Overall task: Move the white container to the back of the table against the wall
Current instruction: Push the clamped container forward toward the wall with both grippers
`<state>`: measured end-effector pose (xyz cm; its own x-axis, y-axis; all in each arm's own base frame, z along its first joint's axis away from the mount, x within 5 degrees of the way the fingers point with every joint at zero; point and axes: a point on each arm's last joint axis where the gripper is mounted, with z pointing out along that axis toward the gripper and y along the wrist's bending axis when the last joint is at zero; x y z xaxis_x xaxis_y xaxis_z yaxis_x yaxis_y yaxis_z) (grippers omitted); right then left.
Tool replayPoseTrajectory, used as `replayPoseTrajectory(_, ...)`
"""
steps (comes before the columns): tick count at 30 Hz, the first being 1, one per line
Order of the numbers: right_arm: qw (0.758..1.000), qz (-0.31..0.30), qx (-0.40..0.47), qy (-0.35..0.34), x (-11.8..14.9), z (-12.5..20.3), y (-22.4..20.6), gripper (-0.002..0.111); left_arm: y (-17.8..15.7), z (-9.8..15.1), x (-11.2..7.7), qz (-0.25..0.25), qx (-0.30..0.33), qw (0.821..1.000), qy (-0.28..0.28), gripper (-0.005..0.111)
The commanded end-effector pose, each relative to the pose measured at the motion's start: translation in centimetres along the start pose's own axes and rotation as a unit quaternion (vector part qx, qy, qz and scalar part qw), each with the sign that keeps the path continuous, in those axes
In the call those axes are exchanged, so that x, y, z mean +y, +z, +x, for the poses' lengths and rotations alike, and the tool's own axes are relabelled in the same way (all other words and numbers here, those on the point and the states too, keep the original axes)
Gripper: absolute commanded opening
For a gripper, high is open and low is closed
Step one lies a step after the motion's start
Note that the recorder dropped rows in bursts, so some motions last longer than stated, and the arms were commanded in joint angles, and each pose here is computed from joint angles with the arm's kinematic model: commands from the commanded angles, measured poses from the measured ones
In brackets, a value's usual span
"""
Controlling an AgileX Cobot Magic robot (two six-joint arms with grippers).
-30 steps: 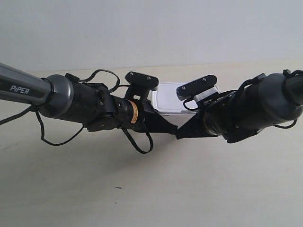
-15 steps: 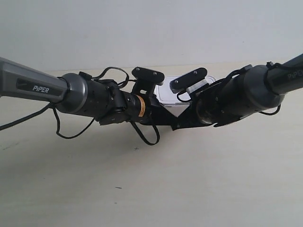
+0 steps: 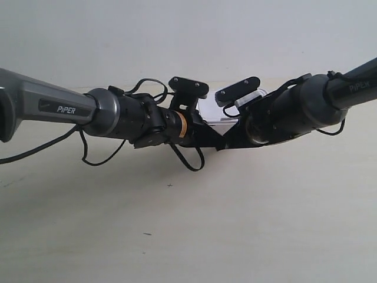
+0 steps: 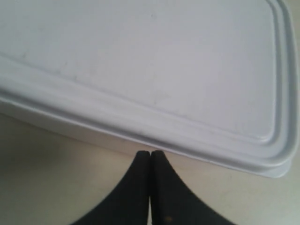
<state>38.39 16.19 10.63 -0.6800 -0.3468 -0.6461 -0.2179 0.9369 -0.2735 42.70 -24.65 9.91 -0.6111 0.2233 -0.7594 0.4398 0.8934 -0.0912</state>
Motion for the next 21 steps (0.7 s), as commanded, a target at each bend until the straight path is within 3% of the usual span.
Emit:
replayPoseTrajectory(1, 1.000, -0.004, -0.011, 0.004, -0.4, -0.9, 0.0, 0.000, 0.5, -0.4, 0.4, -0.013, 0.002, 1.000, -0.002, 0.000)
replayPoseTrajectory(10, 1.000, -0.007, -0.004, -0.002, 0.1, -1.1, 2.0, 0.000, 0.5, -1.6, 0.5, -0.014, -0.015, 1.000, -0.002, 0.000)
replayPoseTrajectory(21, 1.000, 0.002, -0.005, -0.007, 0.4, -1.9, 3.7, 0.000, 1.4, -1.4, 2.4, -0.023, -0.018, 0.999, -0.014, 0.000)
